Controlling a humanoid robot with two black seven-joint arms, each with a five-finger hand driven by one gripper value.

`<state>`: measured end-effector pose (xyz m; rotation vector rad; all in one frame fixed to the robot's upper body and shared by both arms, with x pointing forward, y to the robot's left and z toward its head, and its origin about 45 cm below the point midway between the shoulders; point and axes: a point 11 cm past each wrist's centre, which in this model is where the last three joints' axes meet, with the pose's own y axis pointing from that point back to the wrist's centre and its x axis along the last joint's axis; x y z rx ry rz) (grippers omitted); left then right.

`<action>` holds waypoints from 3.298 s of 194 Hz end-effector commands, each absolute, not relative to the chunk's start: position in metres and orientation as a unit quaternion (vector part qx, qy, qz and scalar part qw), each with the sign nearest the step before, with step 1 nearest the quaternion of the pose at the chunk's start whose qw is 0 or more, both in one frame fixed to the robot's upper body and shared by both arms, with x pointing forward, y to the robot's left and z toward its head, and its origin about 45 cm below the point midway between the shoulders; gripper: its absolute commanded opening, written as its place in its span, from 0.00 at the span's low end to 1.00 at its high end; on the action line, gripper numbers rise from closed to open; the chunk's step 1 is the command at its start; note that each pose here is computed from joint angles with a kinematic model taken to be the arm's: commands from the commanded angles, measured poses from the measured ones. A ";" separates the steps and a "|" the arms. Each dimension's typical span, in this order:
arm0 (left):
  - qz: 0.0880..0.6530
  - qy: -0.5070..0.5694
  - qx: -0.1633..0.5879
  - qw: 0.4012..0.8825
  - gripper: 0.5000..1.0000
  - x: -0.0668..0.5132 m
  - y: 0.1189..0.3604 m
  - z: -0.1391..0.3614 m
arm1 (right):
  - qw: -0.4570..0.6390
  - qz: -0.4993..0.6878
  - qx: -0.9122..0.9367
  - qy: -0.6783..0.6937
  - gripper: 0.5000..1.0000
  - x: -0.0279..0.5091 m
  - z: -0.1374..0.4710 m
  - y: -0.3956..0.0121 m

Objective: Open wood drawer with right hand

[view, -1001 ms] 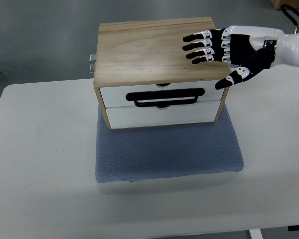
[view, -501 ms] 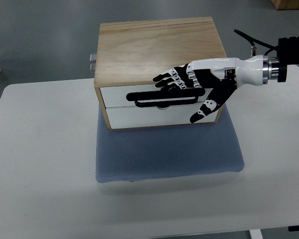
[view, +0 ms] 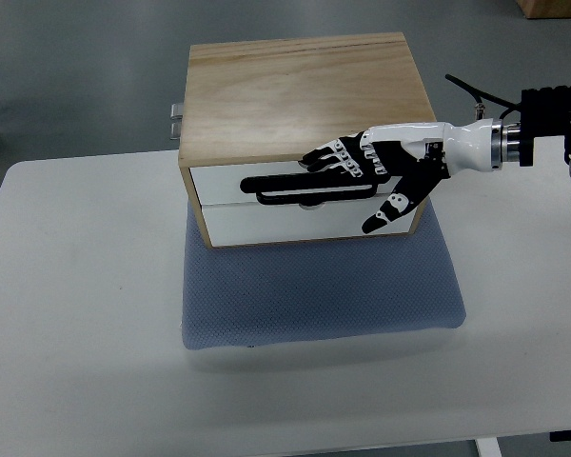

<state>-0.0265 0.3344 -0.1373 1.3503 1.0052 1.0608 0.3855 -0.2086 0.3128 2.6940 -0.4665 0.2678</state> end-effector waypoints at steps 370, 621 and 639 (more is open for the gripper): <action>0.447 0.424 0.569 0.544 1.00 -0.026 0.334 -0.137 | 0.211 0.087 0.969 -0.099 0.91 0.336 0.284 -0.197; 0.447 0.424 0.569 0.545 1.00 -0.027 0.334 -0.137 | 0.136 0.110 0.954 -0.245 0.91 0.351 0.384 -0.282; 0.447 0.424 0.569 0.545 1.00 -0.027 0.334 -0.137 | 0.089 0.088 0.936 -0.330 0.90 0.381 0.403 -0.323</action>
